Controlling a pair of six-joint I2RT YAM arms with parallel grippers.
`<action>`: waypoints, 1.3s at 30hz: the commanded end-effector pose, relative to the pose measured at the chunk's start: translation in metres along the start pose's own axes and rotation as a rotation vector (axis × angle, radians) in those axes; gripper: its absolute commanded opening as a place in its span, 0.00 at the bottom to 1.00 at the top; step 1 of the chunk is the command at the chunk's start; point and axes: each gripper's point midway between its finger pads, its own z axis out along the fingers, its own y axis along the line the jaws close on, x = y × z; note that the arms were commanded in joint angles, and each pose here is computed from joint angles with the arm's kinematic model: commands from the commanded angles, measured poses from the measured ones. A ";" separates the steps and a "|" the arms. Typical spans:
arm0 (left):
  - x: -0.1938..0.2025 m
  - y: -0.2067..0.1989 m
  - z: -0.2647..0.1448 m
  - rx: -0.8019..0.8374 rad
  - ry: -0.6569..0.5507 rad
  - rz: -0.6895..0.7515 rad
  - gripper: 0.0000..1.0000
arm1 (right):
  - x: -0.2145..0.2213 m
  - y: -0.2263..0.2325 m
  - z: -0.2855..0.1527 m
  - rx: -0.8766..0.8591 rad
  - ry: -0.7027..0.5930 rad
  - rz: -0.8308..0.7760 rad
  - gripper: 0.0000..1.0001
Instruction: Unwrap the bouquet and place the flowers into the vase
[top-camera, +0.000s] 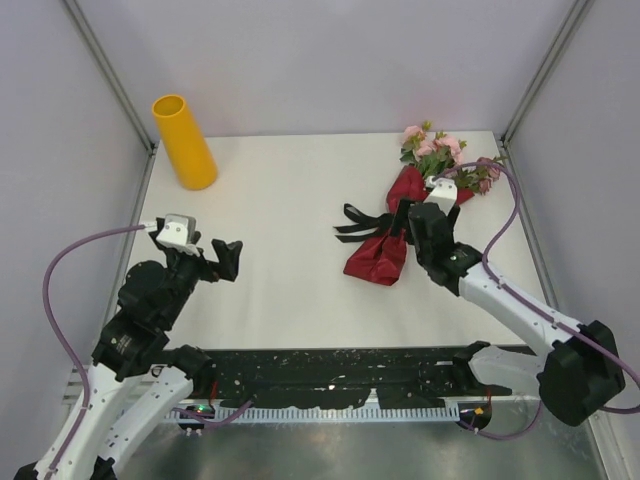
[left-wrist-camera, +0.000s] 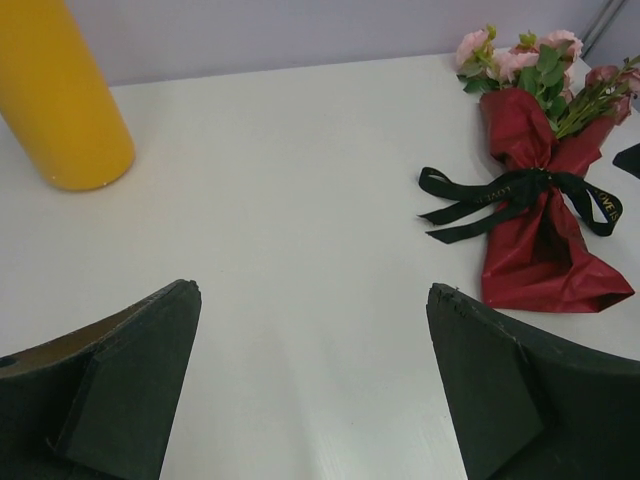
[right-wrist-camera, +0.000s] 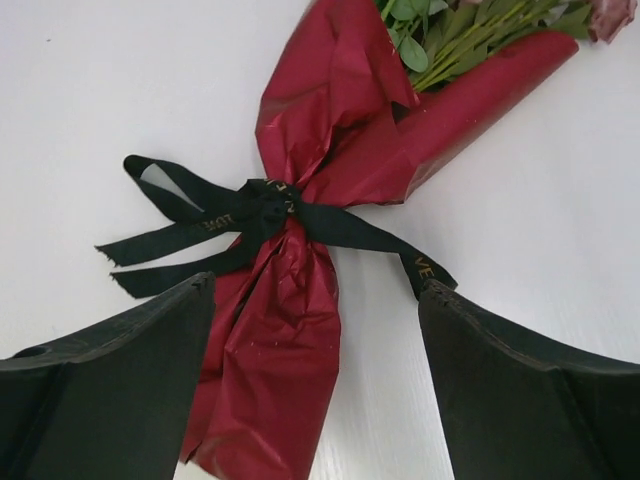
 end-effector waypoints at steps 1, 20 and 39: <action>0.002 -0.004 -0.003 0.014 0.024 -0.039 1.00 | -0.016 0.019 0.026 -0.095 0.038 0.121 0.84; 0.016 -0.012 -0.002 0.058 0.048 -0.066 1.00 | 0.022 -0.015 0.115 0.121 0.252 0.300 0.79; 0.018 -0.012 -0.001 0.055 0.060 -0.060 1.00 | 0.066 0.014 0.131 -0.041 0.357 0.316 0.79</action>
